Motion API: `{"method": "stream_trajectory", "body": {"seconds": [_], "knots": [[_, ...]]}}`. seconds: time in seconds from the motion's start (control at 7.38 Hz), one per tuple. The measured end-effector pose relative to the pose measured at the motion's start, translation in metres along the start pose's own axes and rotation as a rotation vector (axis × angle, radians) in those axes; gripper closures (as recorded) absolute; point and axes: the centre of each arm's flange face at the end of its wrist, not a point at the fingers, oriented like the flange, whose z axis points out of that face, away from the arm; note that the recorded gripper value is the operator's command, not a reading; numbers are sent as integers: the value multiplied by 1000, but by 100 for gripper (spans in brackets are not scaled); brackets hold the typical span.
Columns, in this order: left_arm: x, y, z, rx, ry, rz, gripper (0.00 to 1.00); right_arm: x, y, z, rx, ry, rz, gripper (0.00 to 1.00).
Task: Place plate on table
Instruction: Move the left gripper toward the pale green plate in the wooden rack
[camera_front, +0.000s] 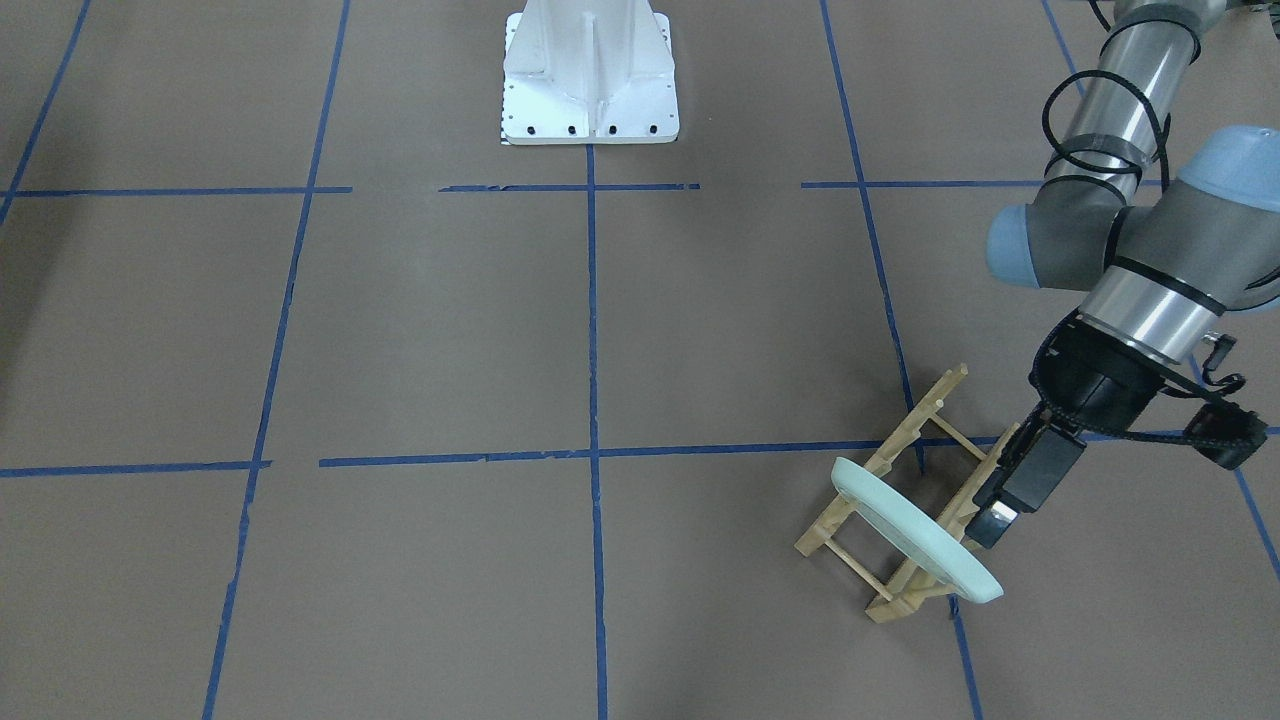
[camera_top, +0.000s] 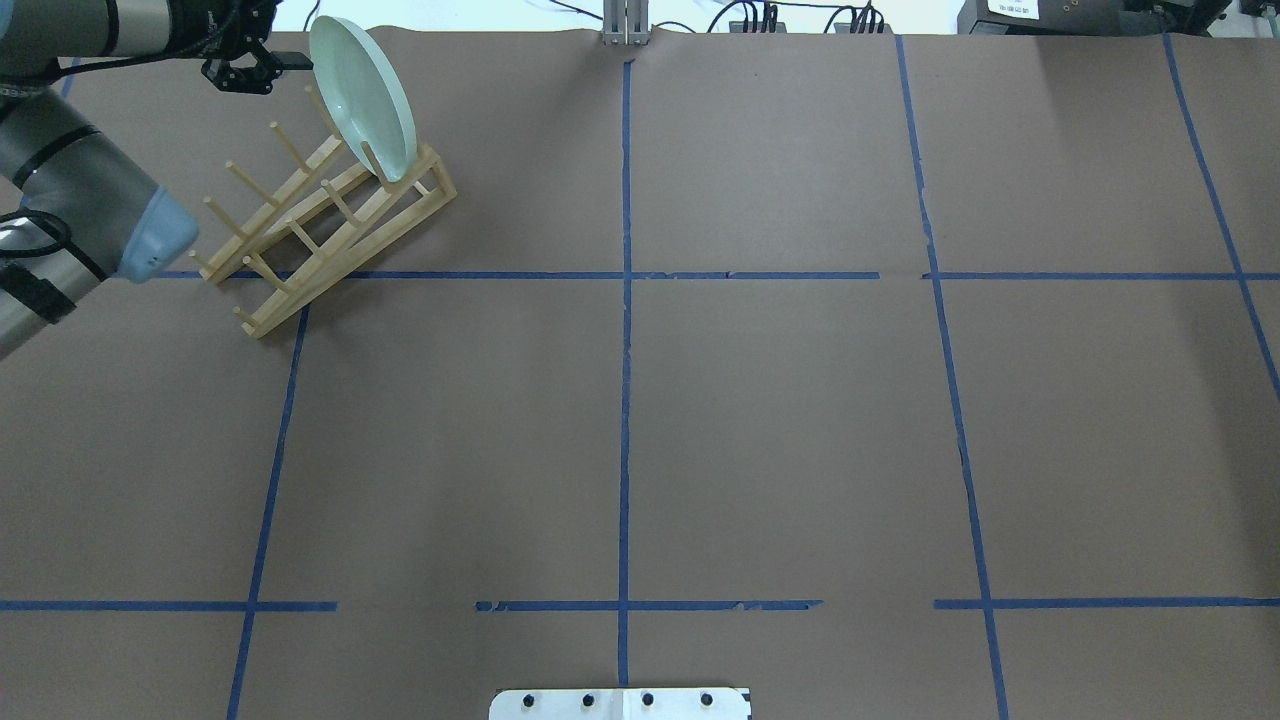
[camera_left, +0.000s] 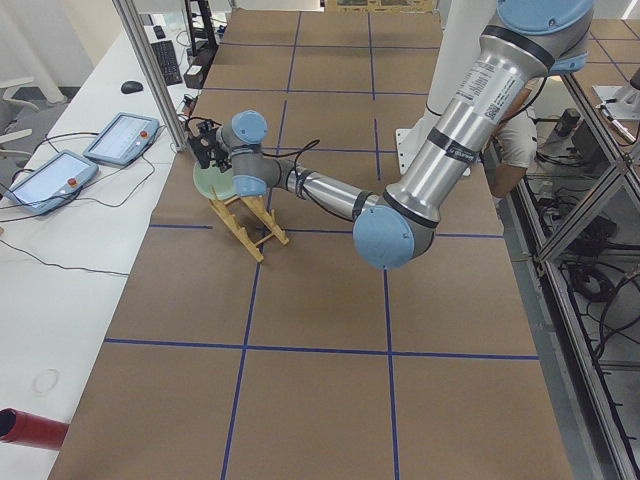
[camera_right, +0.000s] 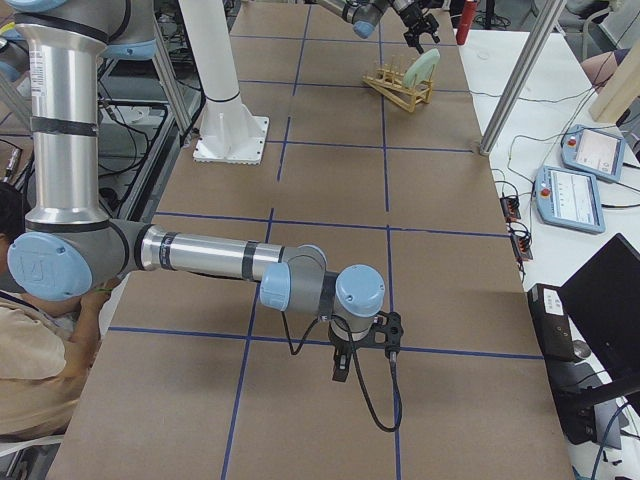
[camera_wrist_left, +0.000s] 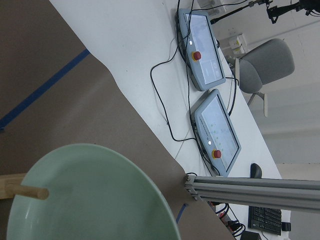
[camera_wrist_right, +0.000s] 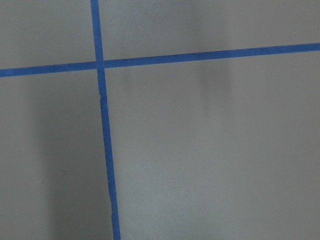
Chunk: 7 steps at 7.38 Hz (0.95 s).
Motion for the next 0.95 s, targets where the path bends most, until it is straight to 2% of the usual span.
{"method": "stream_trajectory", "body": {"seconds": [0.14,0.41,0.54,0.95], "knots": [[-2,4,3,3,1,-16,27,0,0,0,0,0,0,0],[-2,6,5,4,2,-22,80,0,0,0,0,0,0,0],[-1,7,5,3,4,-21,100,0,0,0,-1,0,1,0],[4,10,5,-1,13,-20,100,0,0,0,-1,0,1,0]]}}
